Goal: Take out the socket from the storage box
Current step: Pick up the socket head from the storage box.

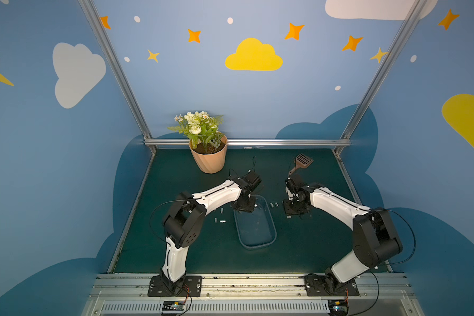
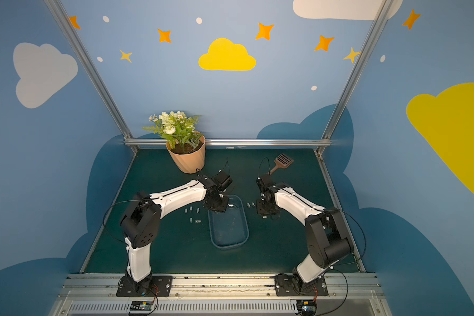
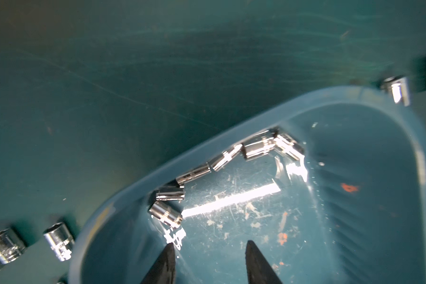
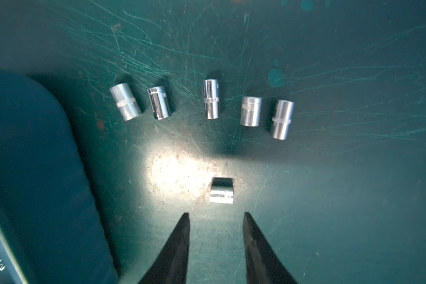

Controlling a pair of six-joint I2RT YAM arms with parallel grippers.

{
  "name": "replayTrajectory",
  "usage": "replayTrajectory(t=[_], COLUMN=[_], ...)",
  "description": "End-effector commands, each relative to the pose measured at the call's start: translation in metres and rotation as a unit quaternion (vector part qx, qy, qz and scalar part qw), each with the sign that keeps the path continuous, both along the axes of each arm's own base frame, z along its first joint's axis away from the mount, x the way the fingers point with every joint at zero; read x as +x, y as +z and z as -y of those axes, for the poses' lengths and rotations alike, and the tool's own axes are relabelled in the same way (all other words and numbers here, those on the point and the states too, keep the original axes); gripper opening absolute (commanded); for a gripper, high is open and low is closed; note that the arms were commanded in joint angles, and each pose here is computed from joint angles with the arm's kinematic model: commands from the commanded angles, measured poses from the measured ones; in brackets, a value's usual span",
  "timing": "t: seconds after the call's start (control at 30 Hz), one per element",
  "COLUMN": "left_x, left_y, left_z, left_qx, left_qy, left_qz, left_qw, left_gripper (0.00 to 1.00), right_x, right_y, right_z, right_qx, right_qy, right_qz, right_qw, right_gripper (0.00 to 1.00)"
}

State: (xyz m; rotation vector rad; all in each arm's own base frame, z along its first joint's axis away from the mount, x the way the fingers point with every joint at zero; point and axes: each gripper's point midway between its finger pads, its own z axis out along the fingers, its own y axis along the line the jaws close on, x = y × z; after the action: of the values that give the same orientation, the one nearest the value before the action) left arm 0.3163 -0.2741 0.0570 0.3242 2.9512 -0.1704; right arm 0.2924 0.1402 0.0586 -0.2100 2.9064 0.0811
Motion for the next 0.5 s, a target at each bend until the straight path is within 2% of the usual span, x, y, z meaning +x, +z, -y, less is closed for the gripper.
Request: replayTrajectory(t=[0.0, 0.47], left_x=[0.002, 0.014], left_y=[-0.003, -0.022], left_z=[-0.002, 0.000], left_qx=[0.017, 0.041], left_qy=[0.007, 0.017], left_qz=[-0.005, -0.009], left_qw=[1.000, 0.999], left_gripper=[0.48, 0.48], right_x=[-0.002, -0.003], right_y=[0.006, 0.006], right_z=[0.001, 0.005], right_qx=[0.008, 0.009], right_qy=[-0.005, -0.007], right_qz=[0.008, 0.010], right_qw=[1.000, 1.000], right_gripper=[0.37, 0.37])
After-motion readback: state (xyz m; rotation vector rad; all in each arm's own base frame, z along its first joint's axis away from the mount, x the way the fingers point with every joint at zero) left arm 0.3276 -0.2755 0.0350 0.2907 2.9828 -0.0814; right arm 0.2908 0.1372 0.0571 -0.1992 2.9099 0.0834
